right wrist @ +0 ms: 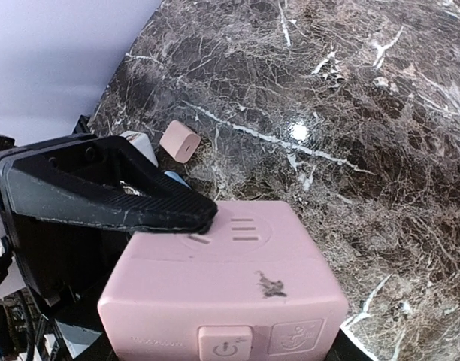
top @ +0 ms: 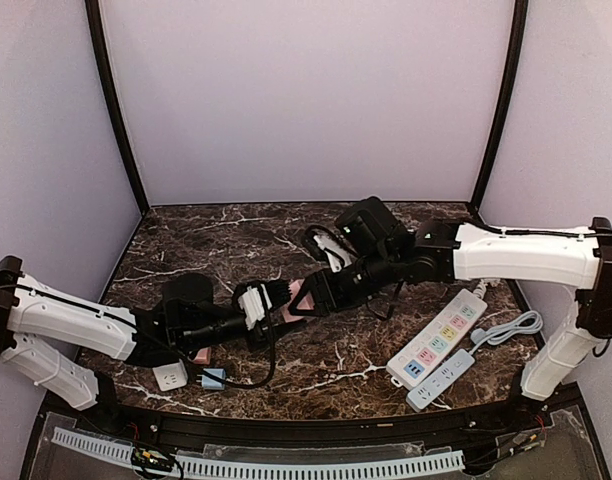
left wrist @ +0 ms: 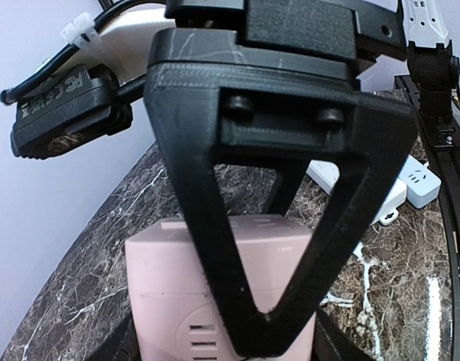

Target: Insert the plug

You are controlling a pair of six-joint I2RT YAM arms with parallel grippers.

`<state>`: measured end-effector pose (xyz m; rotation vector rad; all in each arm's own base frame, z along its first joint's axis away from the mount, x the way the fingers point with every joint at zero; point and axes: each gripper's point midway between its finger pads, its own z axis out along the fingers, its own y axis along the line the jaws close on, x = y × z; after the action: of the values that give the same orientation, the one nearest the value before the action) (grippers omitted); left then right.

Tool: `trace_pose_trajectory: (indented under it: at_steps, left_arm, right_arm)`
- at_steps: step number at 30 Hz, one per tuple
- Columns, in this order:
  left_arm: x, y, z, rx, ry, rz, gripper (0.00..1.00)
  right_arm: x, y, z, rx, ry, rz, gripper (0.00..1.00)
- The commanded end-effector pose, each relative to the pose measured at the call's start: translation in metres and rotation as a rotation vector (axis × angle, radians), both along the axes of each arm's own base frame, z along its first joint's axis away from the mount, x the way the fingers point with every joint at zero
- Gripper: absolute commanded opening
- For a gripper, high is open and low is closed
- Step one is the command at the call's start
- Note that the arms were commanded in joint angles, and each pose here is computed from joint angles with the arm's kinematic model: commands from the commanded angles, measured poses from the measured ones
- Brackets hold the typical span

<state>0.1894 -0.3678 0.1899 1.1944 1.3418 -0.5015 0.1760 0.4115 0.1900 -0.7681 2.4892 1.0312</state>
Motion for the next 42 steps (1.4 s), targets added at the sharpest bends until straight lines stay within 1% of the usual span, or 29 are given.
trace_pose_trajectory:
  at_steps: [1, 2, 3, 4, 5, 6, 7, 8, 9, 10, 12, 14, 15, 16, 18, 19, 20, 22, 25, 29, 32, 38, 42]
  left_arm:
    - [-0.002, -0.010, 0.020, -0.052, -0.023, -0.030, 0.01]
    - [-0.002, -0.010, 0.019, -0.049, -0.024, -0.032, 0.01]
    - [-0.002, -0.010, 0.018, -0.047, -0.023, -0.032, 0.03]
    - [-0.002, -0.010, 0.017, -0.043, -0.024, -0.031, 0.09]
    - [-0.002, -0.010, 0.017, -0.044, -0.025, -0.031, 0.25]
    - [-0.002, -0.009, 0.016, -0.042, -0.024, -0.029, 0.49]
    - [-0.002, -0.008, 0.016, -0.047, -0.021, -0.026, 0.60]
    - [-0.002, -0.007, 0.015, -0.045, -0.017, -0.022, 0.74]
    - [-0.001, -0.006, 0.017, -0.051, -0.013, -0.014, 0.80]
    - [-0.001, -0.004, 0.015, -0.048, -0.009, -0.009, 0.88]
    - [-0.001, 0.001, 0.014, -0.045, 0.004, 0.009, 0.97]
    - [0.000, 0.009, 0.012, -0.041, 0.017, 0.038, 0.99]
    - [0.003, 0.016, 0.017, -0.059, 0.014, 0.069, 0.99]
    - [0.003, 0.022, 0.013, -0.056, 0.016, 0.088, 0.99]
    - [0.010, 0.037, 0.018, -0.073, 0.009, 0.167, 0.99]
    - [0.019, 0.049, 0.024, -0.090, 0.004, 0.243, 0.99]
    - [0.022, 0.056, 0.026, -0.086, 0.006, 0.278, 0.99]
    - [0.034, 0.073, 0.032, -0.093, 0.012, 0.397, 0.99]
    - [0.043, 0.086, 0.042, -0.125, 0.029, 0.474, 0.99]
    - [0.066, 0.111, 0.044, -0.159, 0.099, 0.610, 0.99]
    - [0.088, 0.139, 0.032, -0.182, 0.195, 0.738, 0.99]
    - [0.110, 0.162, 0.014, -0.187, 0.288, 0.854, 0.99]
    - [0.118, 0.167, 0.005, -0.184, 0.335, 0.882, 0.99]
  right_arm:
    - [-0.005, 0.017, 0.013, 0.031, -0.044, 0.045, 0.44]
    - [-0.004, 0.017, 0.013, 0.028, -0.047, 0.046, 0.37]
    - [-0.004, 0.017, 0.013, 0.024, -0.052, 0.045, 0.30]
    - [-0.003, 0.017, 0.014, 0.023, -0.058, 0.045, 0.23]
    - [-0.002, 0.016, 0.015, 0.017, -0.065, 0.043, 0.18]
    - [0.000, 0.014, 0.015, 0.006, -0.075, 0.037, 0.16]
    - [0.002, 0.010, 0.014, -0.015, -0.087, 0.029, 0.15]
    - [0.005, 0.006, 0.015, -0.037, -0.105, 0.018, 0.14]
    - [0.007, 0.000, 0.014, -0.064, -0.123, 0.005, 0.11]
    - [0.010, -0.007, 0.014, -0.091, -0.144, -0.013, 0.10]
    - [0.015, -0.023, 0.016, -0.138, -0.179, -0.048, 0.06]
    - [0.014, -0.038, 0.018, -0.168, -0.191, -0.067, 0.04]
    - [0.016, -0.046, 0.019, -0.188, -0.202, -0.085, 0.02]
    - [0.015, -0.054, 0.019, -0.207, -0.206, -0.096, 0.00]
    - [0.015, -0.069, 0.018, -0.243, -0.213, -0.123, 0.00]
    - [0.015, -0.077, 0.018, -0.257, -0.215, -0.137, 0.00]
    - [0.014, -0.084, 0.017, -0.274, -0.218, -0.148, 0.00]
    - [0.013, -0.100, 0.015, -0.322, -0.221, -0.173, 0.00]
    - [0.011, -0.124, 0.010, -0.404, -0.227, -0.206, 0.00]
    - [0.009, -0.154, 0.002, -0.487, -0.245, -0.242, 0.00]
    - [0.006, -0.169, -0.005, -0.525, -0.269, -0.239, 0.00]
    - [0.004, -0.191, -0.015, -0.584, -0.281, -0.267, 0.00]
    - [0.004, -0.203, -0.021, -0.632, -0.268, -0.285, 0.00]
